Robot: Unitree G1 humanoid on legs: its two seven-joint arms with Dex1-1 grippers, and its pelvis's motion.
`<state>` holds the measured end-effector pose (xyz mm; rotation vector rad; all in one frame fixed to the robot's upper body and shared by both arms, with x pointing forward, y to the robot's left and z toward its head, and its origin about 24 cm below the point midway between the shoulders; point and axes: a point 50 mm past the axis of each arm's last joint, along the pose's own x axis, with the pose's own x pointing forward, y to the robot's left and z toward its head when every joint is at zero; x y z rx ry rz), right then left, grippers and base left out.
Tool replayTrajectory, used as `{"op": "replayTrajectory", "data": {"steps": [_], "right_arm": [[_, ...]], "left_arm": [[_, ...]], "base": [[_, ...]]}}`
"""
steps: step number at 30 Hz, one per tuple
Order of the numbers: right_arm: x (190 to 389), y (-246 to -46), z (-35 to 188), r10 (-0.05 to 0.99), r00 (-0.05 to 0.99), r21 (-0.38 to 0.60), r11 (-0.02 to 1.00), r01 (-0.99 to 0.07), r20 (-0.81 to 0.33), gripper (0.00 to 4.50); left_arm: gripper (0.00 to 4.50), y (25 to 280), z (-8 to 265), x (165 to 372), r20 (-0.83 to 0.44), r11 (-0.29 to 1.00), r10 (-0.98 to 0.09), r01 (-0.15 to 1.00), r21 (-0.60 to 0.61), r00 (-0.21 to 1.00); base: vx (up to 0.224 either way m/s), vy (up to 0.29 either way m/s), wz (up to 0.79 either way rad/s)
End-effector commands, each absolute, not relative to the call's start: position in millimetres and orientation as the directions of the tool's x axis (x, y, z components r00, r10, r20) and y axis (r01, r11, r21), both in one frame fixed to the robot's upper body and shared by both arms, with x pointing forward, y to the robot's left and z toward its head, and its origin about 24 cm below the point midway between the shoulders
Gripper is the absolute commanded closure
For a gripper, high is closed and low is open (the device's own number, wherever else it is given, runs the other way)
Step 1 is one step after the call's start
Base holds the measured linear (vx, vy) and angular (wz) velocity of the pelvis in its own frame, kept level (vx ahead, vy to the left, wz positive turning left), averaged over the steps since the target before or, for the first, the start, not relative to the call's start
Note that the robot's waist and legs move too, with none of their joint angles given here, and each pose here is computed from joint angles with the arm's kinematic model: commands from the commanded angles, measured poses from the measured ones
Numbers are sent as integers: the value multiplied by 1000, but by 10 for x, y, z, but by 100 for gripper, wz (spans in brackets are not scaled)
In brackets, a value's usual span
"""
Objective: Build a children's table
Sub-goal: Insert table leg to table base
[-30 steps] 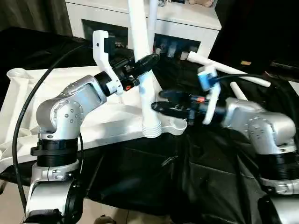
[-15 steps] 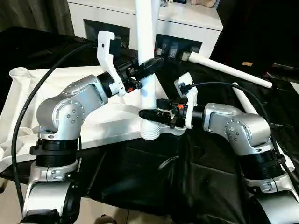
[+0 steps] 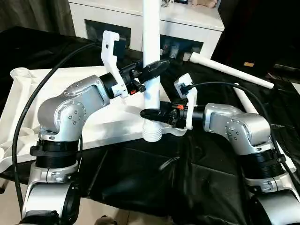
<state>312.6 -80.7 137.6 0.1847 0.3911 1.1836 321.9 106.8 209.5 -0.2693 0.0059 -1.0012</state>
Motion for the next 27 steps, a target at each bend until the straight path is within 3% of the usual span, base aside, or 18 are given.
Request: {"op": "replayTrajectory", "data": {"steps": [1,12,15,24,27], "right_arm": [[3157,-825,1408,920,333,331,387,-861,-207,245],[3149,-859,1396,922,330,326,381,-865,-202,261],[3191,-911,1408,904,390,303,425,-853,-172,262],[3296,-1086,1464,832,548,295,545,-784,-81,264],[3347,-1219,1457,771,632,274,626,-730,-77,264]], "left_arm": [[272,958,2145,3148,133,448,-870,874,-189,474],[272,967,2125,3153,115,454,-872,874,-175,476],[202,1020,2107,3179,110,478,-858,858,-186,502],[148,1109,2124,3215,136,507,-833,839,-196,536],[120,1132,2142,3276,171,566,-791,809,-160,587]], "base": [[0,0,0],[0,0,0],[0,0,0],[0,0,0],[0,0,0]]}}
